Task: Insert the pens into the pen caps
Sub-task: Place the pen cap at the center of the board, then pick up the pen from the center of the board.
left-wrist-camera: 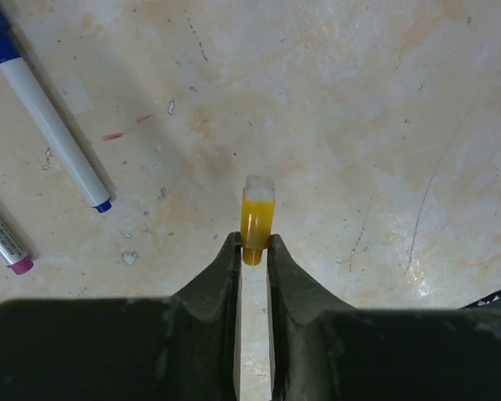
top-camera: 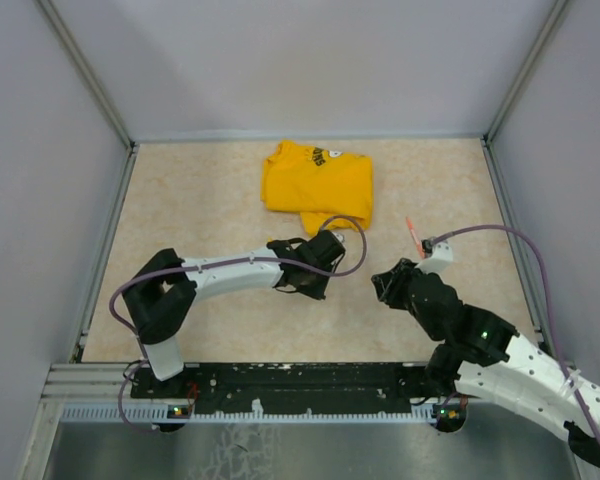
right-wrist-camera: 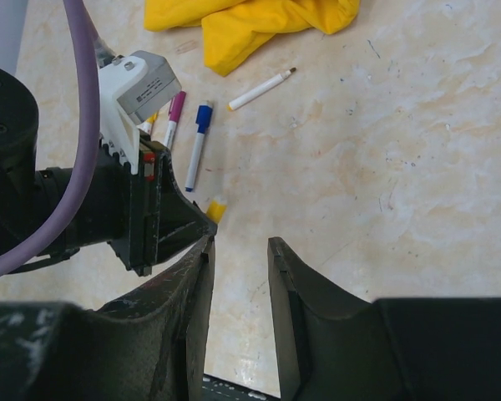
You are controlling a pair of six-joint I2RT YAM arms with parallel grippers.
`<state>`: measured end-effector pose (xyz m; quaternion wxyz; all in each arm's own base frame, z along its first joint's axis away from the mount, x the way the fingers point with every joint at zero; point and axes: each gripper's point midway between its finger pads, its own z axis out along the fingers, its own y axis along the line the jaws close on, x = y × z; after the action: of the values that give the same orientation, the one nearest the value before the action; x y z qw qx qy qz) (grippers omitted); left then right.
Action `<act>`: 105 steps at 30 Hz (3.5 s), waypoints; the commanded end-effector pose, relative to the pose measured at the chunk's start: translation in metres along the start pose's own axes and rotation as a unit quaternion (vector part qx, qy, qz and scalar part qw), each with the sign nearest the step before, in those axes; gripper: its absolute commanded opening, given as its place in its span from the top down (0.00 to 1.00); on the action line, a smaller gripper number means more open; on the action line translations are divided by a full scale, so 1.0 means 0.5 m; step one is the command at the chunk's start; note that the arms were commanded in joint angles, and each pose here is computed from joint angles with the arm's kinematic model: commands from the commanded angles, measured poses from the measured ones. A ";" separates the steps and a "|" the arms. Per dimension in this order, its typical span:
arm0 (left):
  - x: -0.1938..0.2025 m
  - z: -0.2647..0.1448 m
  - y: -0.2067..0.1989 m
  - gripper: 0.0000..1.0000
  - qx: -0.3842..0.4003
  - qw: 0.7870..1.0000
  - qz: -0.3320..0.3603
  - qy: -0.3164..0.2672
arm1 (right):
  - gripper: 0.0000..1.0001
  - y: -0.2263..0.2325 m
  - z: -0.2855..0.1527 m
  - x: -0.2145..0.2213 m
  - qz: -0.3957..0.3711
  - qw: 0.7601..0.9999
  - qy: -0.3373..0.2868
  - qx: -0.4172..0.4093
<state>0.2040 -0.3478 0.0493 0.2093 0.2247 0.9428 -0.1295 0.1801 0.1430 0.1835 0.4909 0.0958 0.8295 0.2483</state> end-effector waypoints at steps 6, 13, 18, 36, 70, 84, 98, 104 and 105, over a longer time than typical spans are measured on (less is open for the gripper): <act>0.013 0.028 0.009 0.74 -0.015 1.000 -0.008 -0.001 | 0.68 0.003 0.008 -0.013 0.017 1.000 -0.016 0.005; 0.017 0.031 0.017 0.67 -0.023 1.000 -0.002 -0.001 | 0.68 0.004 0.008 -0.011 0.015 1.000 -0.013 0.004; -0.007 0.005 0.016 0.65 -0.019 0.999 0.005 -0.027 | 0.68 0.004 0.007 -0.010 0.015 1.000 -0.011 0.005; -0.167 -0.193 0.224 0.60 -0.042 0.977 -0.067 -0.198 | 0.59 0.080 0.136 0.025 -0.163 0.974 0.150 -0.042; -0.067 -0.256 0.346 0.57 -0.125 0.965 -0.039 -0.227 | 0.52 0.051 0.447 0.009 0.046 0.977 0.097 0.186; -0.068 -0.258 0.350 0.56 -0.131 0.964 -0.038 -0.229 | 0.51 0.013 0.488 0.055 0.020 0.942 0.113 0.315; -0.069 -0.254 0.350 0.56 -0.132 0.965 -0.034 -0.226 | 0.57 -0.015 0.494 0.095 0.008 0.933 0.130 0.337; -0.068 -0.250 0.350 0.56 -0.132 0.966 -0.032 -0.222 | 0.66 -0.021 0.493 0.098 0.009 0.933 0.126 0.336; -0.067 -0.250 0.350 0.56 -0.132 0.966 -0.032 -0.221 | 0.67 -0.023 0.493 0.099 0.008 0.933 0.125 0.337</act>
<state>0.2695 -0.1677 0.1451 0.4289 0.1297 0.8920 -0.0595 0.3590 0.2301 0.0338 0.2899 0.2172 0.9316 -0.0309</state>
